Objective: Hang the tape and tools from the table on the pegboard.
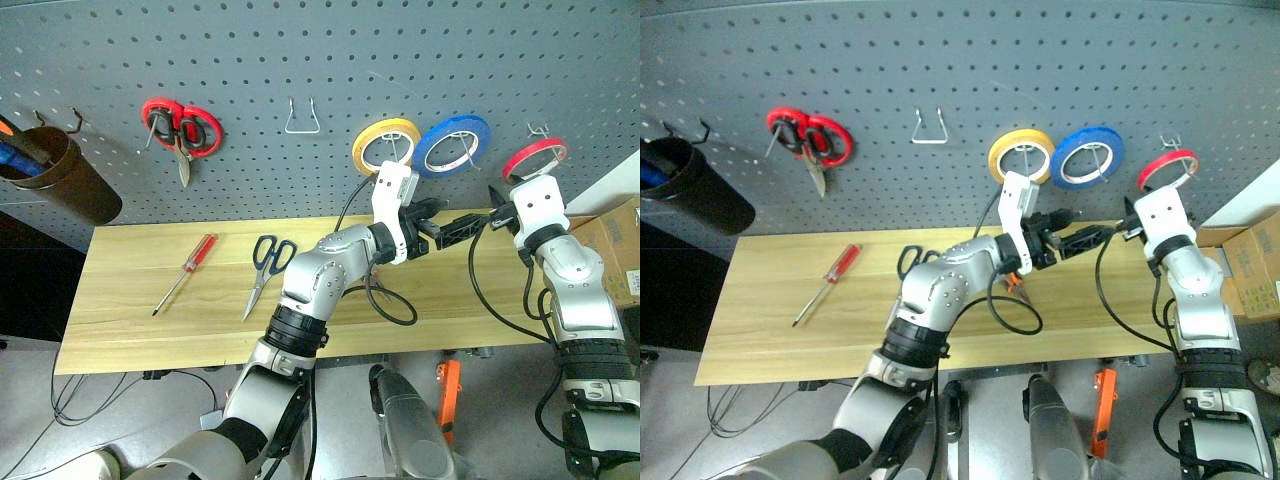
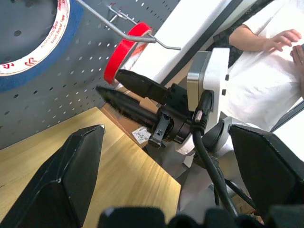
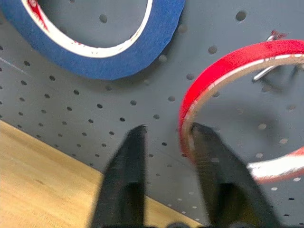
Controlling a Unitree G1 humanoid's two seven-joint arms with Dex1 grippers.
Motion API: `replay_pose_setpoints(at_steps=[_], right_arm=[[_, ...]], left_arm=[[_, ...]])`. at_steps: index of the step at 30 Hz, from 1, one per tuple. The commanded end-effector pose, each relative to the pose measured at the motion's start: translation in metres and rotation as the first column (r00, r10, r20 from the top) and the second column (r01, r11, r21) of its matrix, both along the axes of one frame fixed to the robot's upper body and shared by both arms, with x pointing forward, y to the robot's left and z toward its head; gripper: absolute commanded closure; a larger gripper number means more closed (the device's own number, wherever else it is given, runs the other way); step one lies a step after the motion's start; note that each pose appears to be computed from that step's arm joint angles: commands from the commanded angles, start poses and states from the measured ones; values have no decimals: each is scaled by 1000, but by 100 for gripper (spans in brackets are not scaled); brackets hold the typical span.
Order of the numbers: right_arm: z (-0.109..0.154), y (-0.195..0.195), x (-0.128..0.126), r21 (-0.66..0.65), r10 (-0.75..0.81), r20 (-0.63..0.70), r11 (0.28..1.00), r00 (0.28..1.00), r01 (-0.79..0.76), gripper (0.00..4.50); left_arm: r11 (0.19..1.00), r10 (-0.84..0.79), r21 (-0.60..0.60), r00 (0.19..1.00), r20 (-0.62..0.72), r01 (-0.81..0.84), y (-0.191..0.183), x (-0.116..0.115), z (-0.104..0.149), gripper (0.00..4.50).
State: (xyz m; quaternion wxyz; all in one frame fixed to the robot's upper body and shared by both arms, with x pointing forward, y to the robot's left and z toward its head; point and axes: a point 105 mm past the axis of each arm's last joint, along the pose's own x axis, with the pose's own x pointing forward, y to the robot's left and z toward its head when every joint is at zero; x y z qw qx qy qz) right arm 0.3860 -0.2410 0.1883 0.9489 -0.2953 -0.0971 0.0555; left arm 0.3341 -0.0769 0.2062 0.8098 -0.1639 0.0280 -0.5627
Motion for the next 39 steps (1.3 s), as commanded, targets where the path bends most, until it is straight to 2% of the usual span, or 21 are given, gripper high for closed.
replay_pose_setpoints(at_steps=[1, 5, 6, 11, 15, 24, 29, 39], right_arm=[[-1, -1, -15, 25, -11, 6, 1000, 1000, 11, 155], [-22, -1, -41, 70, -56, -81, 996, 995, 62, 15], [-28, 1, -48, 80, -61, -111, 994, 992, 70, 7], [-54, 23, -85, 139, -41, -270, 987, 962, 81, 7], [-54, 45, -83, 187, -5, -303, 980, 953, 64, 7], [-43, 48, -61, 194, 12, -302, 980, 953, 49, 7], [-43, 44, -56, 184, 8, -300, 982, 954, 50, 7], [-16, 30, -29, 150, -28, -191, 987, 981, 57, 7]], left_arm=[[995, -63, -68, 997, 52, 67, -17, -18, 24, 0], [996, -49, -67, 998, 37, 51, -11, -22, 18, 0], [997, -44, -64, 999, 24, 45, -7, -25, 14, 0], [999, 33, 1, 997, -67, -33, 20, -45, -21, 0], [988, 149, 54, 981, -124, -143, 43, -52, -41, 0], [965, 261, 52, 955, -143, -256, 59, -45, -38, 0], [965, 262, 50, 954, -143, -258, 57, -45, -37, 0], [975, 221, -8, 969, -110, -223, 44, -38, -20, 0]])
